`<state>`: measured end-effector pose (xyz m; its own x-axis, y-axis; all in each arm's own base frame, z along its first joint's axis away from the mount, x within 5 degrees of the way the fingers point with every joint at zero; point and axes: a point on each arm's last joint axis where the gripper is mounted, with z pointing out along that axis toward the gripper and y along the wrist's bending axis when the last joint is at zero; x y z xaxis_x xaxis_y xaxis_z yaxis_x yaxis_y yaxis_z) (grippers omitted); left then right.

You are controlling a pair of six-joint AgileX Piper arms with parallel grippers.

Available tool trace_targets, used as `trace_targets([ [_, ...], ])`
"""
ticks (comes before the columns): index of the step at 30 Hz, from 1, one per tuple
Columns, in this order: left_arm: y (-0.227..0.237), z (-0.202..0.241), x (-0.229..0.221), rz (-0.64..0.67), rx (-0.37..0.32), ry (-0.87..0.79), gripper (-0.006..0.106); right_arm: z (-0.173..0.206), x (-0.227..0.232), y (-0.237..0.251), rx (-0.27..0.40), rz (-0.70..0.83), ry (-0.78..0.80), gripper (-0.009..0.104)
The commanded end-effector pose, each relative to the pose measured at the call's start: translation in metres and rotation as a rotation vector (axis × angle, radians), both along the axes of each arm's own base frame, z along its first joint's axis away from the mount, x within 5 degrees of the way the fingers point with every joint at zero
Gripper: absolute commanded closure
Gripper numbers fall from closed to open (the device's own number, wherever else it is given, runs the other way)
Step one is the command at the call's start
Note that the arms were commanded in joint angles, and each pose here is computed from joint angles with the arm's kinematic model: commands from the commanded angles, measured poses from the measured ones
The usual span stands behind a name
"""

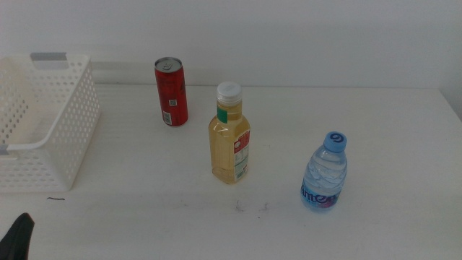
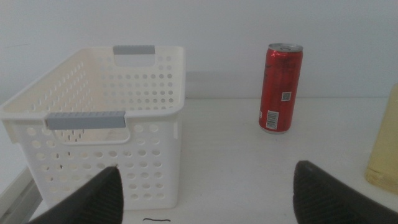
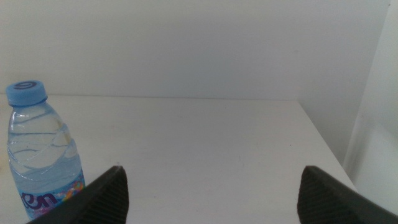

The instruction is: Use arms to grab the bottles and put them into the dustbin to the left of the table.

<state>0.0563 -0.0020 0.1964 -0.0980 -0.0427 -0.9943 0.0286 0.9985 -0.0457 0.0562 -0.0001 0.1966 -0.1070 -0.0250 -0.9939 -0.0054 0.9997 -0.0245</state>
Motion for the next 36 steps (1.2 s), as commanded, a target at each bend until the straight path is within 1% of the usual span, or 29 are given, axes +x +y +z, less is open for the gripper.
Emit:
trace_targets([
  [1,0.0,0.001,0.0,-0.003,-0.015,-0.015,0.007,0.0,0.0,0.0,-0.015,-0.004,-0.014,0.014],
  [3,0.0,0.003,0.0,-0.002,-0.004,-0.03,0.007,0.0,0.0,0.0,-0.015,-0.004,-0.014,0.014],
  [10,0.0,0.006,0.0,-0.006,-0.006,-0.065,0.007,0.0,0.0,0.0,-0.015,-0.004,-0.014,0.014],
  [12,-0.003,0.007,0.005,-0.046,-0.012,-0.055,0.007,0.0,0.0,0.0,-0.015,-0.004,-0.014,0.014],
  [16,-0.016,0.011,0.025,-0.186,-0.032,-0.039,0.007,0.0,0.0,0.0,-0.015,-0.004,-0.014,0.014],
  [19,-0.03,0.005,0.045,-0.257,-0.057,0.02,0.007,0.0,0.0,0.0,-0.015,-0.004,-0.014,0.014],
  [23,-0.045,-0.005,0.07,-0.305,-0.034,0.007,0.007,0.0,0.0,0.0,-0.015,-0.004,-0.014,0.014],
  [28,-0.054,-0.018,0.091,-0.304,-0.015,-0.045,0.007,0.0,0.0,0.0,-0.015,-0.004,-0.014,0.014],
  [30,-0.055,-0.022,0.096,-0.292,-0.017,-0.078,0.007,0.0,0.0,0.0,-0.015,-0.004,-0.014,0.014],
  [33,-0.055,-0.034,0.1,-0.271,-0.003,-0.001,0.007,0.0,0.0,0.0,-0.015,-0.004,-0.014,0.014],
  [36,-0.053,-0.04,0.101,-0.244,-0.001,0.031,0.007,0.0,0.0,0.0,-0.015,-0.004,-0.014,0.014],
])
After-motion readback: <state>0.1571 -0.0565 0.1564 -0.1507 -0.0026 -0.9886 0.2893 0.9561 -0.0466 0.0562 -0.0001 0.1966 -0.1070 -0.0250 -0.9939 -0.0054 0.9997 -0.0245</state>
